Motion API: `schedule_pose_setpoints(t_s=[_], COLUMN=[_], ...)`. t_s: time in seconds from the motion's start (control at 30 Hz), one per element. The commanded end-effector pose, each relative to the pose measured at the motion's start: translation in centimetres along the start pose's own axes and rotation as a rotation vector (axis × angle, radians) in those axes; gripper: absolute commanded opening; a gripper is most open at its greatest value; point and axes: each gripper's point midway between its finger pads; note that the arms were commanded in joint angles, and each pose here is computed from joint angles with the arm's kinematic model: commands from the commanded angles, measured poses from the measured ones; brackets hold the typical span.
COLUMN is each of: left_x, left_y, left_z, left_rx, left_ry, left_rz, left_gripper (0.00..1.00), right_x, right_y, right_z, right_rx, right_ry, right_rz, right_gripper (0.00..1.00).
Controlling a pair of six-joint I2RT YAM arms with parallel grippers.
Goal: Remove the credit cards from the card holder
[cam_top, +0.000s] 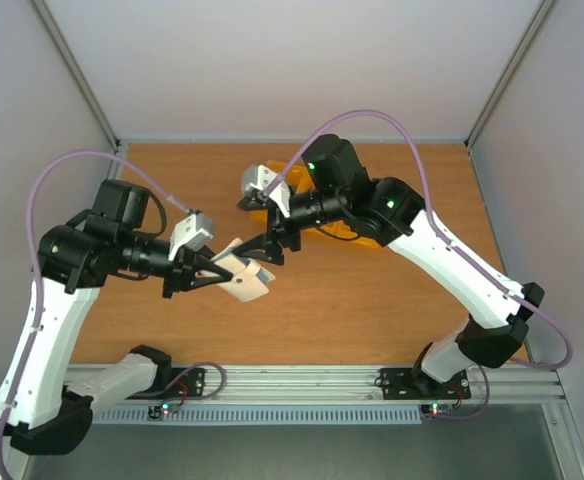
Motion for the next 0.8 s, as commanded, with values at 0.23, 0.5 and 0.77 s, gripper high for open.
schedule_pose_setpoints(t_s=[0.23,0.5,0.77], left_x=[15.0,14.4,13.0], left_y=[2.6,2.5,1.3], left_z=[-3.9,-2.4,-2.7], left_rx=[0.178,0.054,0.051], left_ry=[0.677,0.788,0.83], left_rz=[0.726,0.704,0.6], left_gripper=[0.0,0.0,0.0], right_x=[-6.7,-3.7,-6.3], right_y=[3.3,-5.6,-6.9], right_z=[-6.9,-7.5,-7.2], right_rx=[0.25,0.227,0.196], right_ry=[-0.016,0.051,0.047], right_rz=[-0.661,-0.498,-0.605], right_gripper=[0.91,0.82,0.57])
Point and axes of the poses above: each gripper's point midway between its finger pads, its own y axis back along the fingers, its own x axis along the line the jaws close on, z = x × y, and after that the axes turned 4 degrees about y, right-handed
